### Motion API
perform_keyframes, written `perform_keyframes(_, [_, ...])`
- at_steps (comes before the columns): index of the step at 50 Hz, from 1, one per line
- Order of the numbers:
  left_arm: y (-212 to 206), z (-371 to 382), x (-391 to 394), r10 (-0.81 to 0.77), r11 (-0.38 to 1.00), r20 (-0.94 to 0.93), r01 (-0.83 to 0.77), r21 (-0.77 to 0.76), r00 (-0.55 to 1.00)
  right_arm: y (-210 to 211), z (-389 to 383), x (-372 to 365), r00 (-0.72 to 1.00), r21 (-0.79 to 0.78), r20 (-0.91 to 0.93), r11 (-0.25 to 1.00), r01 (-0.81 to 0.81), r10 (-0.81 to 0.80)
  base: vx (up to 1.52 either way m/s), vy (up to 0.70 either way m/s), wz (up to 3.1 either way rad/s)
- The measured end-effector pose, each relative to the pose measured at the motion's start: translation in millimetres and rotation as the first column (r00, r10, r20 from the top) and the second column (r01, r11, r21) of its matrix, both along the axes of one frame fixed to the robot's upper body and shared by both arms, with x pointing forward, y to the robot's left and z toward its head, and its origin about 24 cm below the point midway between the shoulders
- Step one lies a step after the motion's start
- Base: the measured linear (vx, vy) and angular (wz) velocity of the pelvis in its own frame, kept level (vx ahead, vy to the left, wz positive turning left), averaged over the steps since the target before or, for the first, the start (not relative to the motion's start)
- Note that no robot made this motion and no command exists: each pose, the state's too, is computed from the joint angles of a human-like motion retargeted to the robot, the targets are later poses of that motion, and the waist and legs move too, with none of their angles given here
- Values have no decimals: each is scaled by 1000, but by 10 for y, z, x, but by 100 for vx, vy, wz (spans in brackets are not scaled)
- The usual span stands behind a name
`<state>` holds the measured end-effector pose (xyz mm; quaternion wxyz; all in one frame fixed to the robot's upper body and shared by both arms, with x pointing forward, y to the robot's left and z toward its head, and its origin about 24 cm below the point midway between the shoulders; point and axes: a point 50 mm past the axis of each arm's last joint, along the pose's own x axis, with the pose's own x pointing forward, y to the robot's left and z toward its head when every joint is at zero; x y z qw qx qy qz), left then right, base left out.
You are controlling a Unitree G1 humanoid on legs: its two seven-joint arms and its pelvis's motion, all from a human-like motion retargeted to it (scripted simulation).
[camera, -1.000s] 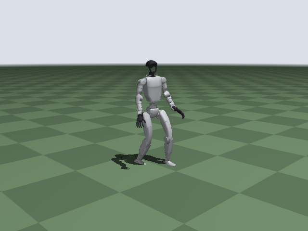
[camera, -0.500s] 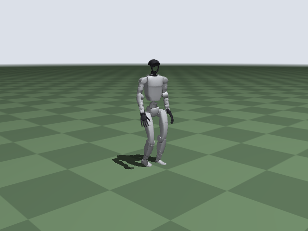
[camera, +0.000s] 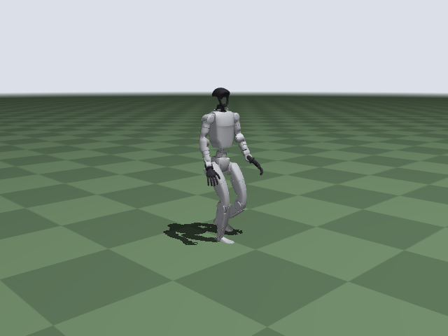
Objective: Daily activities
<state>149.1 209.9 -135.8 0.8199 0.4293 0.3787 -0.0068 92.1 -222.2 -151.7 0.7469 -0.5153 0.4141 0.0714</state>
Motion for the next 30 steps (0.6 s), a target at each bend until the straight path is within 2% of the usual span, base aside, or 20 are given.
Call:
perform_keyframes(6, [47, -158, -383, 21, 999, -155, -26, -35, 988, 29, 25, 83, 997, 0, 62, 999, 41, -41, -43, 8, -31])
perform_keyframes(16, [90, -121, -320, 6, 999, -139, -11, -34, 990, 217, 49, 306, 996, 68, 89, 998, 18, -24, -51, 6, -17])
perform_keyframes(22, [137, -134, -412, 77, 996, -151, -84, -37, 986, 231, 47, 318, 998, 69, 68, 997, -14, 9, -37, 0, 10])
perform_keyframes(30, [161, -166, -552, 192, 977, -165, -205, -63, 967, 208, 53, 320, 997, 104, 72, 994, 29, -37, -19, -2, -10])
